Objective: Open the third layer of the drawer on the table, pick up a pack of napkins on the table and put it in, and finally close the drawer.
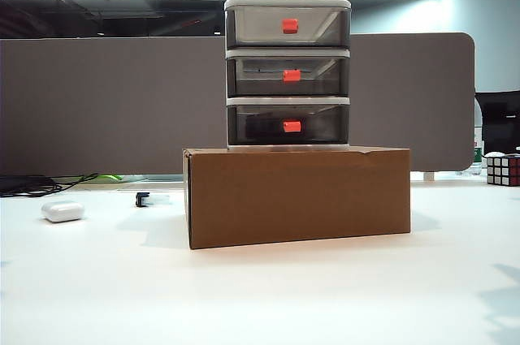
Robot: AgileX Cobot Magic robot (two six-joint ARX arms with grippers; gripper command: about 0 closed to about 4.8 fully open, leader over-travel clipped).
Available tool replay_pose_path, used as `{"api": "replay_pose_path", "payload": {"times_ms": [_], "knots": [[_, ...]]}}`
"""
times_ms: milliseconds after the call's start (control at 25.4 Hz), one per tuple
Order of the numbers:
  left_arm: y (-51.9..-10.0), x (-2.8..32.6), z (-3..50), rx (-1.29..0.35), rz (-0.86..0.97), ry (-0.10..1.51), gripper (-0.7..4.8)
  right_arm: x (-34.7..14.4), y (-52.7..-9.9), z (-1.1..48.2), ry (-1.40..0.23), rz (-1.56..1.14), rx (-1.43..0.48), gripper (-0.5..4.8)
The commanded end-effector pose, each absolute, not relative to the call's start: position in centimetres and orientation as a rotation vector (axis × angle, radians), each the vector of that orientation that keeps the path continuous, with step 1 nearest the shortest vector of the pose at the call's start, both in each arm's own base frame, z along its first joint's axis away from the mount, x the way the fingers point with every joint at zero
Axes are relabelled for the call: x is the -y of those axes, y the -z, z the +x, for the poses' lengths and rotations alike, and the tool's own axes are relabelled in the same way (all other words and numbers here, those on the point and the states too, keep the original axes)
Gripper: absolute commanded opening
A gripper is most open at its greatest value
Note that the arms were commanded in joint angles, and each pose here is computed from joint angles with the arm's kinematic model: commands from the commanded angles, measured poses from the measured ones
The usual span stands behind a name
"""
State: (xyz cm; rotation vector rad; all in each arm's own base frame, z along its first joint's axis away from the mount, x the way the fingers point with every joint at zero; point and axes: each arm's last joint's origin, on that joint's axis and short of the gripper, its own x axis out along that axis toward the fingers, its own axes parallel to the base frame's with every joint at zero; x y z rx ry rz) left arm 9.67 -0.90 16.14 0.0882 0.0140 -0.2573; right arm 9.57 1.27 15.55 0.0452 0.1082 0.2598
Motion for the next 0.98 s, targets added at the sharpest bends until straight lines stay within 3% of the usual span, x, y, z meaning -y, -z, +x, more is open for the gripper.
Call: {"api": "replay_pose_path", "payload": {"times_ms": [39,158,985], "knots": [[-16.58,0.11,9.62,0.014,0.068,0.252,-0.06,-0.77,-15.79,9.67,-0.223,0.037,-0.064,-0.06],[-16.59,-0.39,9.61,0.012,0.072,0.196,-0.05,-0.61,-16.01,9.69,-0.205,0.055,-0.044,-0.05],[-16.14,-0.38,9.61,-0.036,0.042,0.199,-0.05,-0.62,-15.64,9.67,-0.206,0.060,-0.082,-0.05]]}}
